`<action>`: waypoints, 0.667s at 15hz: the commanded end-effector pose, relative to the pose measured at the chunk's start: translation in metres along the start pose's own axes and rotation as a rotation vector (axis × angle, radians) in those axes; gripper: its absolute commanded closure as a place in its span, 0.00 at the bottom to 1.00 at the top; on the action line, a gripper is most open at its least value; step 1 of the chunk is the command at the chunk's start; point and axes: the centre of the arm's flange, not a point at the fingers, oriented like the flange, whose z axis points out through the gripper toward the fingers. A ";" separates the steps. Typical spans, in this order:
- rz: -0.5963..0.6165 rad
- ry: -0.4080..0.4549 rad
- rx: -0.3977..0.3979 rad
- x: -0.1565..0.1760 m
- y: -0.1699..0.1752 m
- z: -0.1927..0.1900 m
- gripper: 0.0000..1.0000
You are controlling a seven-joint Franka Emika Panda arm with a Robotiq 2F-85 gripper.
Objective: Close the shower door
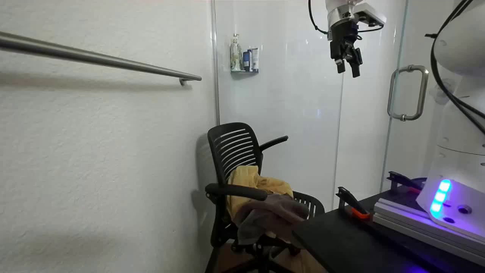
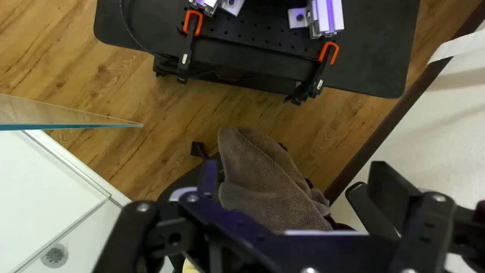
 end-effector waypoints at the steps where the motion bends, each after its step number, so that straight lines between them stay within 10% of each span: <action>1: 0.000 0.000 0.000 0.000 0.000 0.000 0.00; 10: 0.037 0.491 0.049 -0.128 0.084 -0.034 0.00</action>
